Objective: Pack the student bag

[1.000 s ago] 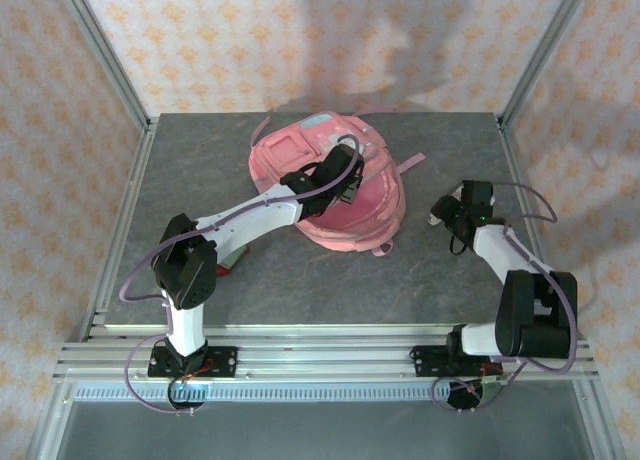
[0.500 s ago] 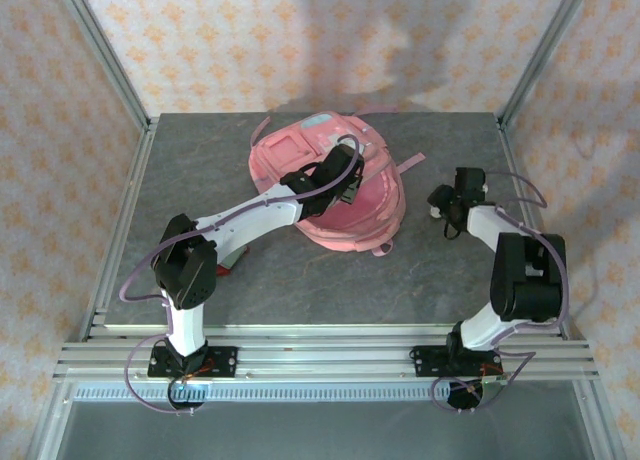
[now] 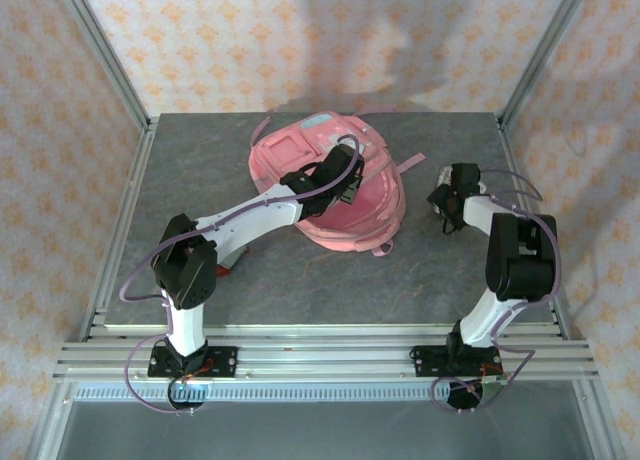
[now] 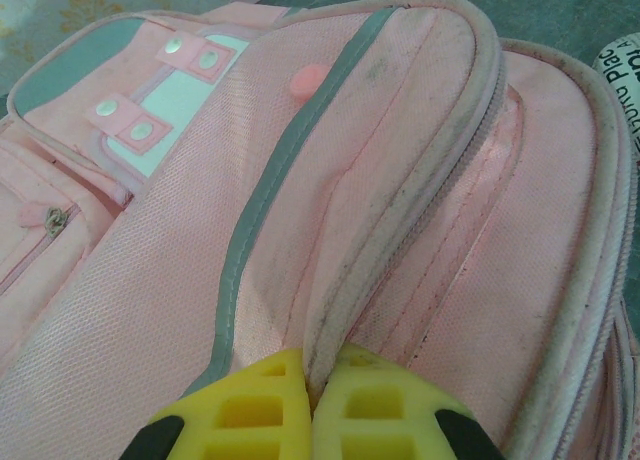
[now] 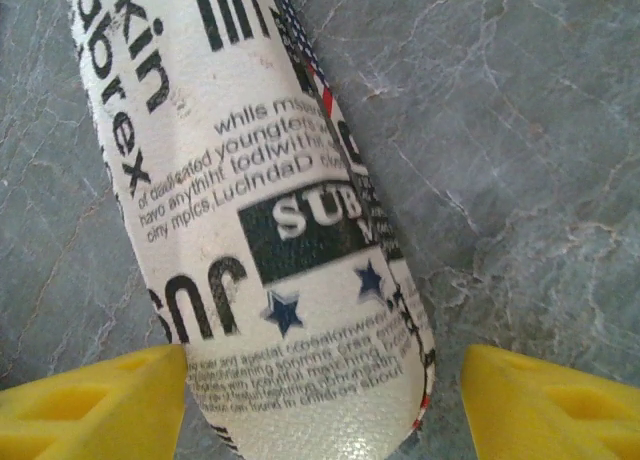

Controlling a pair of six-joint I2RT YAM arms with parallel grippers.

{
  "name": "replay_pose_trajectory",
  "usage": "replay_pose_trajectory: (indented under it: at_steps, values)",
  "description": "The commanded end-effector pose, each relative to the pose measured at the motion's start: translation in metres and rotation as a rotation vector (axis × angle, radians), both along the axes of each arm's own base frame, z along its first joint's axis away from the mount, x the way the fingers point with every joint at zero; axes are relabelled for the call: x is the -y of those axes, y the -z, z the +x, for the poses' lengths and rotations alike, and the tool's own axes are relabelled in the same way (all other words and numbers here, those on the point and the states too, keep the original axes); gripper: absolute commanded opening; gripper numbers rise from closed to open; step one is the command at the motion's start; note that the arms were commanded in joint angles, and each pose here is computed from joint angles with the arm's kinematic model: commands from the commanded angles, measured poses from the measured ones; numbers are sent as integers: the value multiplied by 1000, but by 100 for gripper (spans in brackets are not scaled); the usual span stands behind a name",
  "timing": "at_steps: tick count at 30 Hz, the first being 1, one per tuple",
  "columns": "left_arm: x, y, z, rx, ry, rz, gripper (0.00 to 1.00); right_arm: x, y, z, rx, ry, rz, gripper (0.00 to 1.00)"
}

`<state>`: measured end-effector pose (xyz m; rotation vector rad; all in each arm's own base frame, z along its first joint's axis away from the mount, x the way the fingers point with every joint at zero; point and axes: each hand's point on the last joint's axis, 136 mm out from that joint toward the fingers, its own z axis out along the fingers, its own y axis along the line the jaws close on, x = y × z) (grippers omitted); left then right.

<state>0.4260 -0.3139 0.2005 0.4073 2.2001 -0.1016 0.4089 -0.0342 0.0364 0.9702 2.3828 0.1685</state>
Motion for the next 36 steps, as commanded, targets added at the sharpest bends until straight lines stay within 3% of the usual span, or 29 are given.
replay_pose_trajectory:
  at_steps: [1, 5, 23, 26, 29, 36]
  values:
    - [-4, -23, 6, 42, -24, -23, 0, 12, 8, -3, -72, 14, -72, 73]
    - [-3, -21, 6, 38, -21, -26, 0, 18, 11, 3, -119, -25, -133, 75]
    - [-2, -16, 6, 29, -17, -22, 0, 8, -21, 24, -52, -64, -108, 78]
    - [-3, -16, 5, 28, -19, -21, 0, 9, -32, 24, -31, -50, -110, 82]
    - [-4, -17, 5, 33, -20, -21, 0, 10, -43, 22, -12, -50, -122, 92]
    - [-2, -16, 7, 31, -17, -28, 0, 5, -26, 30, -79, -97, -110, 92]
